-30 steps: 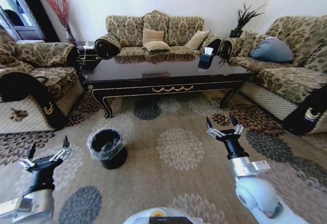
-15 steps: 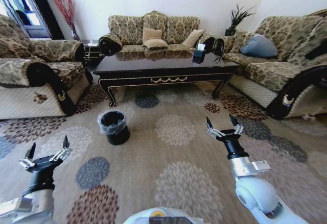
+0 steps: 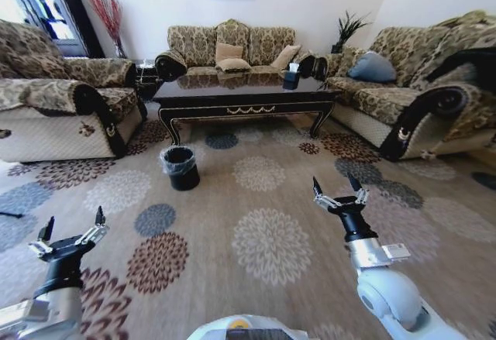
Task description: Move to the front of the table and pick up the trash from the floor, then place it into the trash bin.
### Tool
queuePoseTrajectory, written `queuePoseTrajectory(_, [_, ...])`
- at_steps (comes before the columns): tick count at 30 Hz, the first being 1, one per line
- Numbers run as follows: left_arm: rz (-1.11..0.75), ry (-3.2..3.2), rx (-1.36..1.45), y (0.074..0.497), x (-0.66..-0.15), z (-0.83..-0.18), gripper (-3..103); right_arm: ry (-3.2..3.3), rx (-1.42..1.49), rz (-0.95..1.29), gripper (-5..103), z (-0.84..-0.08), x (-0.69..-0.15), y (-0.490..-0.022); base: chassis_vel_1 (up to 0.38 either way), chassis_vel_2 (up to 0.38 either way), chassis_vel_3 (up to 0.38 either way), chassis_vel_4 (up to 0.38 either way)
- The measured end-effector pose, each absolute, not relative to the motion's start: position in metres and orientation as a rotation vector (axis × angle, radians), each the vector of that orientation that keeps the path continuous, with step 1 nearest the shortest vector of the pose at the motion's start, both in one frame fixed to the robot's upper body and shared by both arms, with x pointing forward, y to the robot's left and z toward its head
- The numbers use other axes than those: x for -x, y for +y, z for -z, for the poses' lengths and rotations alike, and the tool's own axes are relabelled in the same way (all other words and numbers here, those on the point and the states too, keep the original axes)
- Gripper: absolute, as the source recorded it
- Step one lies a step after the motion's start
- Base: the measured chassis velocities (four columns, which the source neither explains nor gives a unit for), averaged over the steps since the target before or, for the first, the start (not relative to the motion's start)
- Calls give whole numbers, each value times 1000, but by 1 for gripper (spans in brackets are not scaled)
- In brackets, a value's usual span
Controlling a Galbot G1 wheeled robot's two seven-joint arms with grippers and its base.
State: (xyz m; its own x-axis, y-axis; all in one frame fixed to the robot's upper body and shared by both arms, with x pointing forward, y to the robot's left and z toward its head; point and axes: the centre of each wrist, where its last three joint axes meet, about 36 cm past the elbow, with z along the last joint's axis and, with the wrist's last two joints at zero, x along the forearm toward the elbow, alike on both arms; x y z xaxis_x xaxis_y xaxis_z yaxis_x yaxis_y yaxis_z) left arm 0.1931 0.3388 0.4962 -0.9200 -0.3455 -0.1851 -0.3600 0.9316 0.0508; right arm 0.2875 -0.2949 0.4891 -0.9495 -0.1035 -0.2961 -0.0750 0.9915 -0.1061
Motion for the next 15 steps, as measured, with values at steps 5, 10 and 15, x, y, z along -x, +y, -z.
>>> queuePoseTrajectory(5, [-125, 2916, 537, 339, -193, -496, 100, 2830, 130, 134, 100, -489, -287, -295, 340, -354, -335, 366])
queuePoseTrajectory(10, [-125, 2916, 537, 339, -193, -496, 100, 2830, 130, 134, 100, -489, -287, -295, 327, -404, -307, 384])
queuePoseTrajectory(15, [-125, 2916, 537, 339, -193, -496, 100, 2830, 130, 134, 100, -489, -287, -295, 228, -382, -208, 388])
